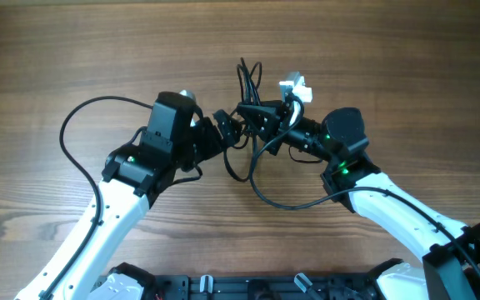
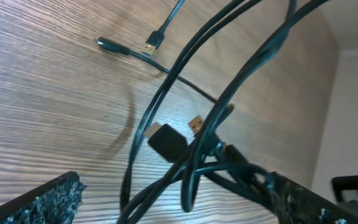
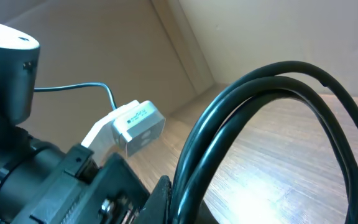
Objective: Untangle cables
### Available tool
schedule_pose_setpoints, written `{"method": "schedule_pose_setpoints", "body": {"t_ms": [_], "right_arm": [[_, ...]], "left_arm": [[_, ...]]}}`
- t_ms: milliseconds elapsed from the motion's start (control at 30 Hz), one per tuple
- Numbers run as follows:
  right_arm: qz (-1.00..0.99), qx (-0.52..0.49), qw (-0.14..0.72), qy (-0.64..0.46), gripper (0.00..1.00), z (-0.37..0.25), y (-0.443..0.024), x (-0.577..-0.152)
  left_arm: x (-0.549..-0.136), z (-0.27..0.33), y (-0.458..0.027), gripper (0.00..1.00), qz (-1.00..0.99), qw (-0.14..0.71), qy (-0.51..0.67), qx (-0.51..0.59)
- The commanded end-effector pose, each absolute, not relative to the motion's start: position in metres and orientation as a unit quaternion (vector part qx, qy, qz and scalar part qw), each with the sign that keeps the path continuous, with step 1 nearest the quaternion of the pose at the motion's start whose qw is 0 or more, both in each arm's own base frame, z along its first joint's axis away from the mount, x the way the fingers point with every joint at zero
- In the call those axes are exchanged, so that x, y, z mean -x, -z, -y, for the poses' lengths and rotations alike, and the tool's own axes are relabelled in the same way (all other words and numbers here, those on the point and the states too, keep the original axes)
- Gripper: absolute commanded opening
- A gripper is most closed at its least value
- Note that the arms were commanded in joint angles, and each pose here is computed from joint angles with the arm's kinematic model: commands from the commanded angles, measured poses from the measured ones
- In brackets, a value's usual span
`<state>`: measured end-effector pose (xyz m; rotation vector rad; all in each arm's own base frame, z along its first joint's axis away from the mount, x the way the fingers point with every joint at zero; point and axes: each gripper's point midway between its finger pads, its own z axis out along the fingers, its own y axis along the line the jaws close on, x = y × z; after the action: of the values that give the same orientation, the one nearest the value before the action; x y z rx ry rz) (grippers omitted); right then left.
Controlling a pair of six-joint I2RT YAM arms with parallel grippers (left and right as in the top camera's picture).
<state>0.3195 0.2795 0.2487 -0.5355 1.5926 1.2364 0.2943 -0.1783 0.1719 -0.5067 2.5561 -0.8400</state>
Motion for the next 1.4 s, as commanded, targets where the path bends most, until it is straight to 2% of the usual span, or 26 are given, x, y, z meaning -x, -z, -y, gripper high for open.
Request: {"method": "schedule_pose_setpoints", "body": {"t_ms": [0, 600, 867, 1367], "right_arm": [[-0.647, 0.218, 0.517, -0.516, 0.04, -0.278, -0.260, -0.319], [-0.622, 0.208, 0.528, -0.539, 0.04, -0.277, -0.279, -0.317], [-0.623, 0.207, 0.528, -0.539, 0.05, -0.277, -0.279, -0.317], [-0.623, 0.211, 0.524, -0.542, 0.04, -0.278, -0.278, -0.315]], "left_arm": [[-0.294, 0.179, -0.179, 0.98, -0.922, 0.222, 0.289, 0.127], [-0.288, 0.174, -0.136, 1.00, -0.947, 0.161, 0.241, 0.136], [-0.295, 0.130, -0.115, 1.00, -0.959, 0.192, 0.116, 0.172], [-0.299, 0.086, -0.115, 1.00, -0.952, 0.237, 0.000, 0.195]]}}
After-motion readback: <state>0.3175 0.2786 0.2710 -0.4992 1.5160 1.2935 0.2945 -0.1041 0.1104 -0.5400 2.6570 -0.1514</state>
